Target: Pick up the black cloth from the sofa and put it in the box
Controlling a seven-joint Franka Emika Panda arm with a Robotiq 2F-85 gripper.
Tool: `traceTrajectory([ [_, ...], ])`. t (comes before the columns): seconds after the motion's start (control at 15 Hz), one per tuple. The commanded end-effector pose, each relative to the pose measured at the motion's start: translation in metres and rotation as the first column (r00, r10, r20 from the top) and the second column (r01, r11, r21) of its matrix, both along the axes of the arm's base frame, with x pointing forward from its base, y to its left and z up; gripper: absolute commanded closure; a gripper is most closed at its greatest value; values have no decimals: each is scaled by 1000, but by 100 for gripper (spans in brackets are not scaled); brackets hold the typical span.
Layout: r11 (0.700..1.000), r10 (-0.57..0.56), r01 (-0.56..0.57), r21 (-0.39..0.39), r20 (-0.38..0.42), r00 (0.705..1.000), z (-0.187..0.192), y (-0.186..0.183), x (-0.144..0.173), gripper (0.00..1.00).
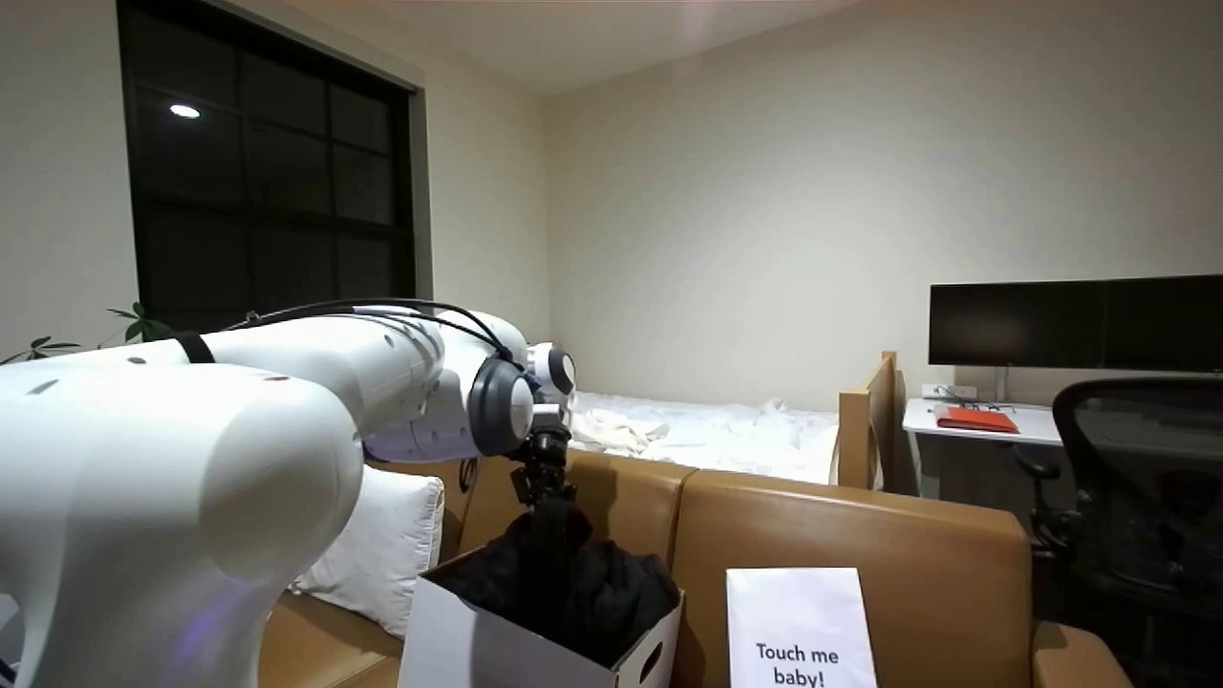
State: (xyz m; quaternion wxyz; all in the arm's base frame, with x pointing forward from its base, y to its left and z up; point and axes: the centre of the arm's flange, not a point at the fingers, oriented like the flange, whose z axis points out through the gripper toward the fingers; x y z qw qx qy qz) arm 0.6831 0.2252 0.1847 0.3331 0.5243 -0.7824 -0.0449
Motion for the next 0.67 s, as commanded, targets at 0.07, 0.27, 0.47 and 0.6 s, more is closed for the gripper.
traceTrajectory([
  [0.07, 997, 16, -26, 75, 135, 991, 70, -27, -17, 42],
  [0.27, 983, 64, -99, 158, 214, 975, 148, -27, 7, 23],
  [0.47, 974, 152, -202, 106, 357, 922, 233, -39, 19, 5],
  [0.6, 974, 191, -226, 27, 443, 876, 293, -57, 24, 0],
])
